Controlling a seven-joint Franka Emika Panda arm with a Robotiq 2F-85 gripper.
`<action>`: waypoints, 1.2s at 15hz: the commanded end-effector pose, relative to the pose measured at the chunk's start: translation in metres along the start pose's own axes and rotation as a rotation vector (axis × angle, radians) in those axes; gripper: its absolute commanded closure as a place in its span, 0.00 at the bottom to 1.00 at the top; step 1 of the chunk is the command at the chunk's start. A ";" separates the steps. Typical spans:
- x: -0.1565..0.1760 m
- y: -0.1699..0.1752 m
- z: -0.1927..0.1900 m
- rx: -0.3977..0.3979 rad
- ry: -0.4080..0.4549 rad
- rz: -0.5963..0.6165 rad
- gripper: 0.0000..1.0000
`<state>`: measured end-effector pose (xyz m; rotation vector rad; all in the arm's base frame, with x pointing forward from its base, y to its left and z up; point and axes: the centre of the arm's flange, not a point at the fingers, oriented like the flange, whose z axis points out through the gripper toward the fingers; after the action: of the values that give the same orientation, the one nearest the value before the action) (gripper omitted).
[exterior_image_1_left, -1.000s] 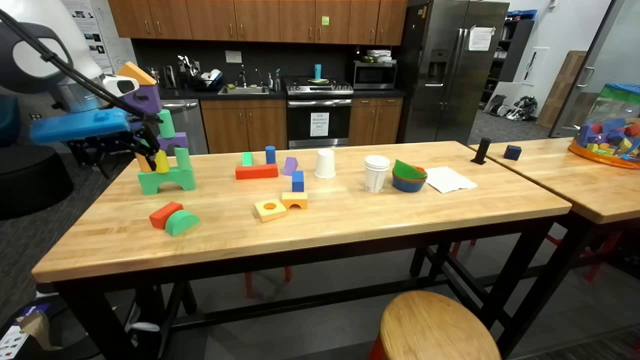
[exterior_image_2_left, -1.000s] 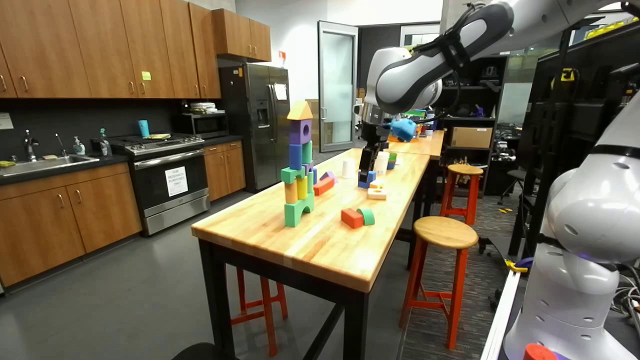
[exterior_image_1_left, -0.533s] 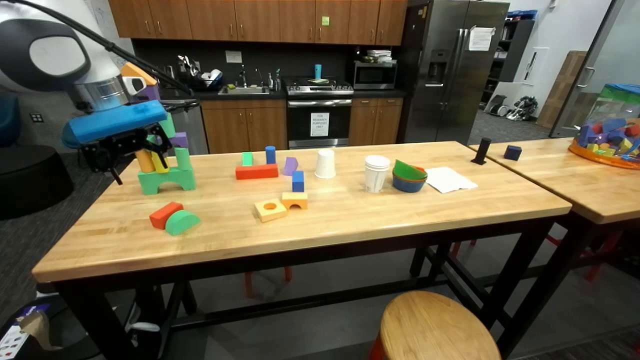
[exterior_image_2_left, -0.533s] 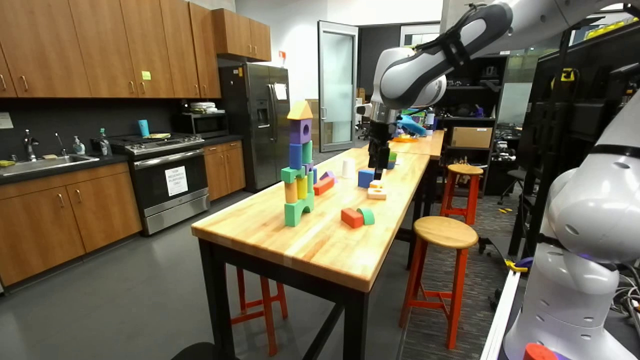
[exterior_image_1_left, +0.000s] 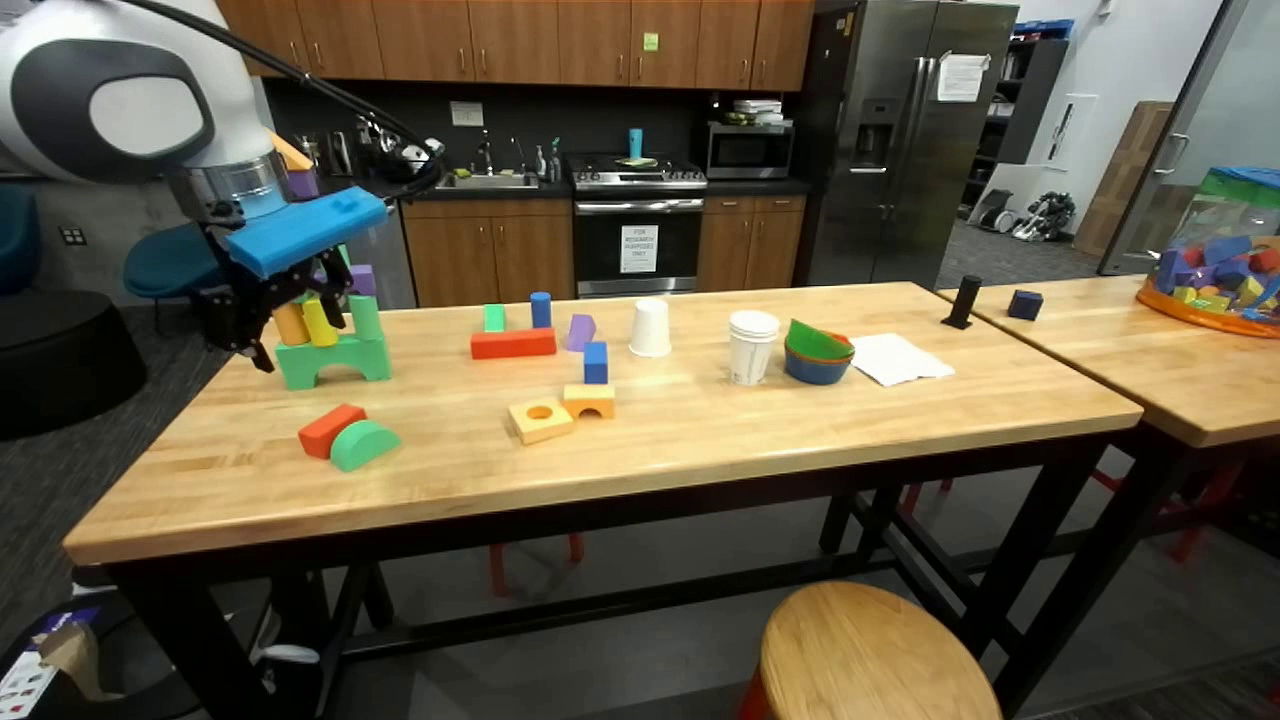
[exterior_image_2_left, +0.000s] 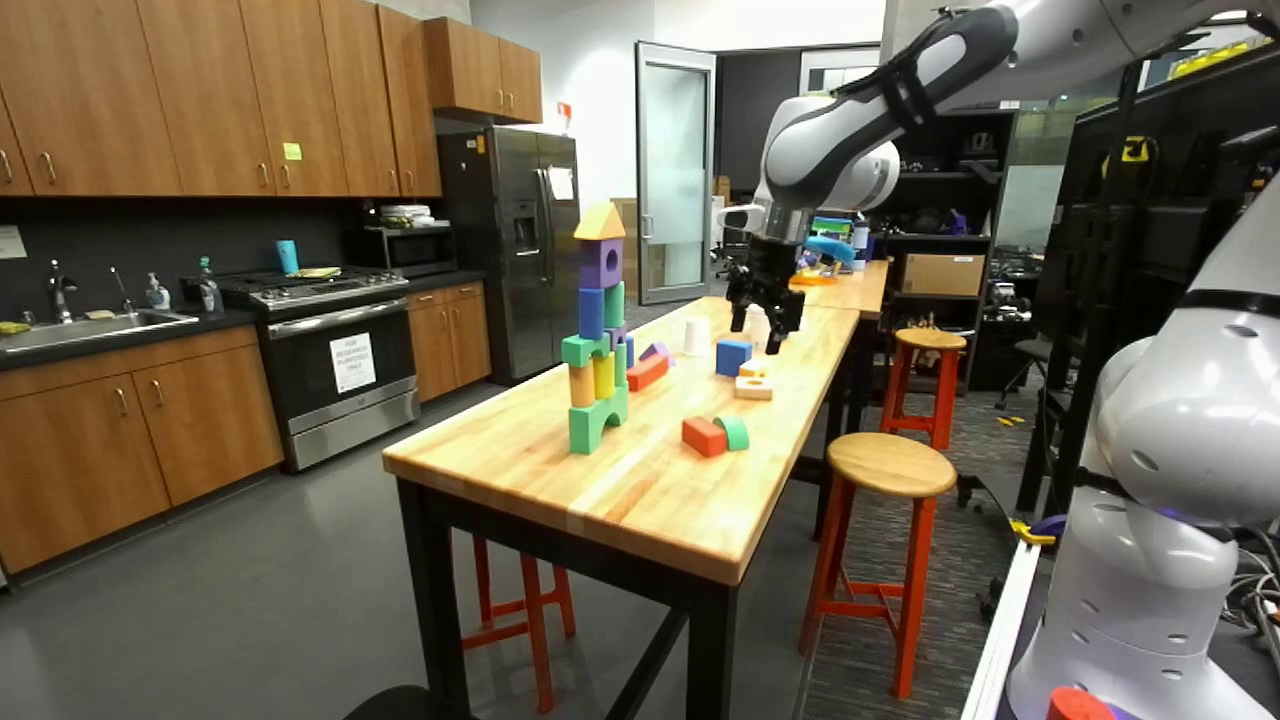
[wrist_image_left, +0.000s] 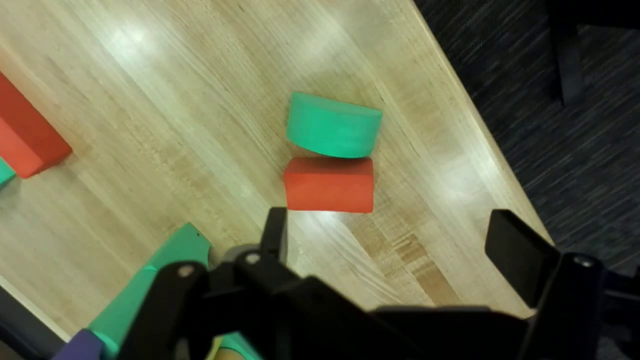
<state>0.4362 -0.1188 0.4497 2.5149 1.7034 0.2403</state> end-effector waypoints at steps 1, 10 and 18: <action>0.000 0.000 0.001 0.003 -0.002 -0.008 0.00; 0.006 -0.003 0.019 0.010 -0.009 -0.062 0.00; 0.013 0.044 0.014 0.000 -0.010 -0.252 0.00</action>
<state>0.4566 -0.1156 0.4404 2.3169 1.9188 0.2032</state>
